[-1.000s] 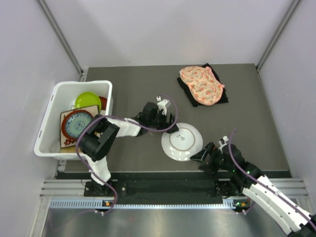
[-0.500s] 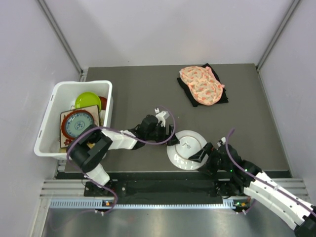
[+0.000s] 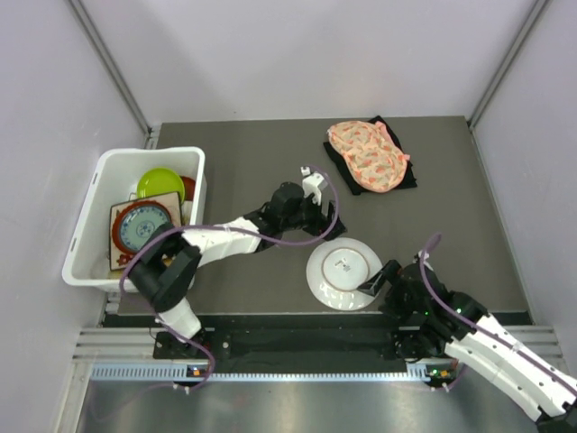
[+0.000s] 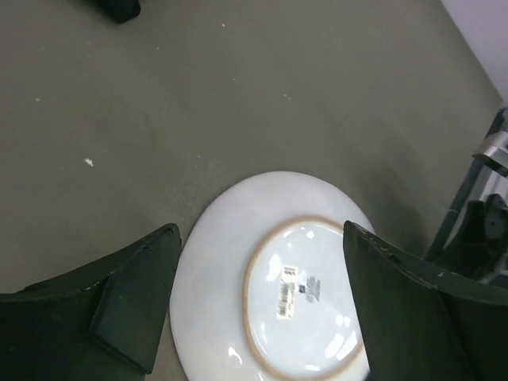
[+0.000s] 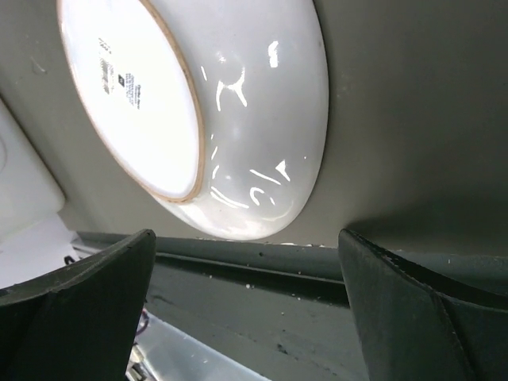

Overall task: Place the plates into the plastic bin on the countertop
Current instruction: Move the plate to the corner of the board.

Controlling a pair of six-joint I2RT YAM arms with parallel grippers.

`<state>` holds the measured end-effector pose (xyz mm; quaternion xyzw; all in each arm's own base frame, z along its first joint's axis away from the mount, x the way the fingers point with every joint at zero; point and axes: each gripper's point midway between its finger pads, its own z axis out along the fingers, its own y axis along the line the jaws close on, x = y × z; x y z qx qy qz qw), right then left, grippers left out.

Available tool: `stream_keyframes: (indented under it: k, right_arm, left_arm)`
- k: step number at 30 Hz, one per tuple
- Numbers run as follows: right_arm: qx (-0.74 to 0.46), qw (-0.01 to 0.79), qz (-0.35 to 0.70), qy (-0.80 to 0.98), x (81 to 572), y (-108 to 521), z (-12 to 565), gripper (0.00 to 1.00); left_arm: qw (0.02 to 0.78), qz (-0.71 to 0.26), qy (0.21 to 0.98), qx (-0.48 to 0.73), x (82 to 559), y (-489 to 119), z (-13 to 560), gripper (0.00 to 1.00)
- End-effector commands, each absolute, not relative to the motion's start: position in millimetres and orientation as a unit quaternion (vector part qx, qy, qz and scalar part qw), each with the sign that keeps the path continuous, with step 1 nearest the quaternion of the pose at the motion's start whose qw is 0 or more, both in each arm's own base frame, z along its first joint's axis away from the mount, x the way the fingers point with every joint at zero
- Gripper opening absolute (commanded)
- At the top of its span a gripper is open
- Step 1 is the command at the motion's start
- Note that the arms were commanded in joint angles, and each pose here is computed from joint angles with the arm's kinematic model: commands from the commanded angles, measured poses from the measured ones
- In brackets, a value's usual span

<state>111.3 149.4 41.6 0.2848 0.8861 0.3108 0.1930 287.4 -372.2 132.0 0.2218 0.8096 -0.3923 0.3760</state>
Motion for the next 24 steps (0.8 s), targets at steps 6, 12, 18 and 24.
stream_keyframes:
  k: [6,12,18,24]
  right_arm:
    - [0.265,0.164,0.340,0.887,114,173,43,0.97]
    - [0.272,0.142,0.330,0.893,99,173,31,0.96]
    - [0.269,0.169,0.297,0.901,102,158,38,0.97]
    - [0.269,0.176,0.296,0.900,104,157,41,0.96]
  left_arm:
    - [0.340,-0.464,0.781,0.244,286,-410,87,0.86]
    - [0.323,-0.469,0.788,0.232,259,-392,79,0.85]
    - [0.306,-0.482,0.799,0.188,231,-371,70,0.84]
    - [0.306,-0.466,0.814,0.164,225,-359,74,0.84]
